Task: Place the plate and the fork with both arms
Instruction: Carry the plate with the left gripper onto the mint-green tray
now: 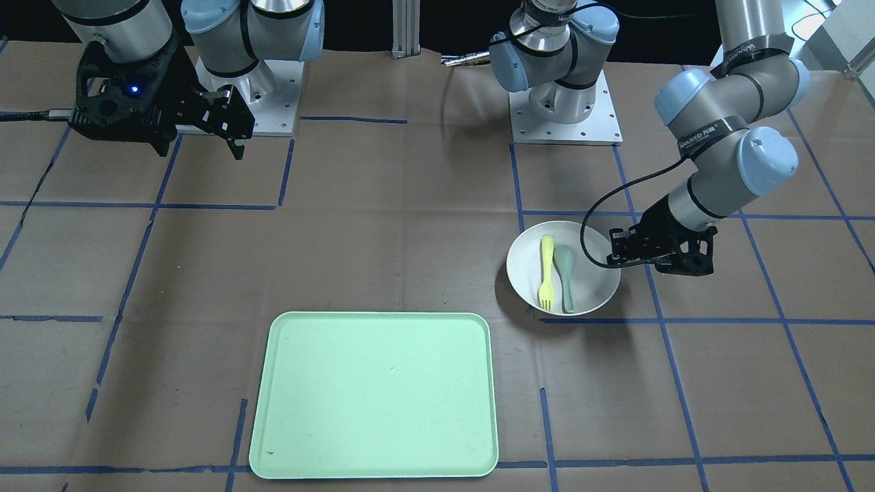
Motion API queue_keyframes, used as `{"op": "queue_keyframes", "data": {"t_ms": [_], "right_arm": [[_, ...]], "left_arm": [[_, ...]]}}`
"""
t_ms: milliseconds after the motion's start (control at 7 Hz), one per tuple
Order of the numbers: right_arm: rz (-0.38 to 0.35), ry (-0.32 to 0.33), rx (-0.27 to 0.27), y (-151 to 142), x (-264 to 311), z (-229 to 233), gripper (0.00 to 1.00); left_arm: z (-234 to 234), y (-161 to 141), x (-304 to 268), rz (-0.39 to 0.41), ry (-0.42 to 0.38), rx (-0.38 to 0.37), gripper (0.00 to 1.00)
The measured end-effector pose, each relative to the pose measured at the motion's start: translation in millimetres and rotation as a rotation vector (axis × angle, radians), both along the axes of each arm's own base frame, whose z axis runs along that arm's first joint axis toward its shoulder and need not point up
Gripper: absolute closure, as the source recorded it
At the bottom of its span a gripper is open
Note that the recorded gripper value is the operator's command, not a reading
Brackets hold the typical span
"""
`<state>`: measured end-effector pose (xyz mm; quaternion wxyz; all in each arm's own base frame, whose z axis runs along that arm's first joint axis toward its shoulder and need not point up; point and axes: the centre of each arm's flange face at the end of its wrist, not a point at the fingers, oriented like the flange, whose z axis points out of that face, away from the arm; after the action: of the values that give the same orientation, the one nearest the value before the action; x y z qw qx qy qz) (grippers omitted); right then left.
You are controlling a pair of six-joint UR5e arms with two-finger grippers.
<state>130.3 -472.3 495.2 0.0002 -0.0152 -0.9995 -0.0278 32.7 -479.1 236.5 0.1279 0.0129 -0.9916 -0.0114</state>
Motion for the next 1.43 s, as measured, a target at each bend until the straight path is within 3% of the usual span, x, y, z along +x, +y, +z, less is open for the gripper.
{"op": "queue_keyframes", "data": {"t_ms": [429, 857, 1429], "right_arm": [[0.0, 0.0, 0.001, 0, 0, -1, 0.0], [-0.001, 0.0, 0.0, -1, 0, -1, 0.0], [0.0, 0.0, 0.002, 0, 0, -1, 0.0]], "left_arm": [[42, -64, -114, -0.017, 0.055, -0.063, 1.0], [4, -171, -222, -0.079, 0.067, -0.043, 1.0], [-40, -206, -256, -0.054, 0.072, -0.002, 1.0]]}}
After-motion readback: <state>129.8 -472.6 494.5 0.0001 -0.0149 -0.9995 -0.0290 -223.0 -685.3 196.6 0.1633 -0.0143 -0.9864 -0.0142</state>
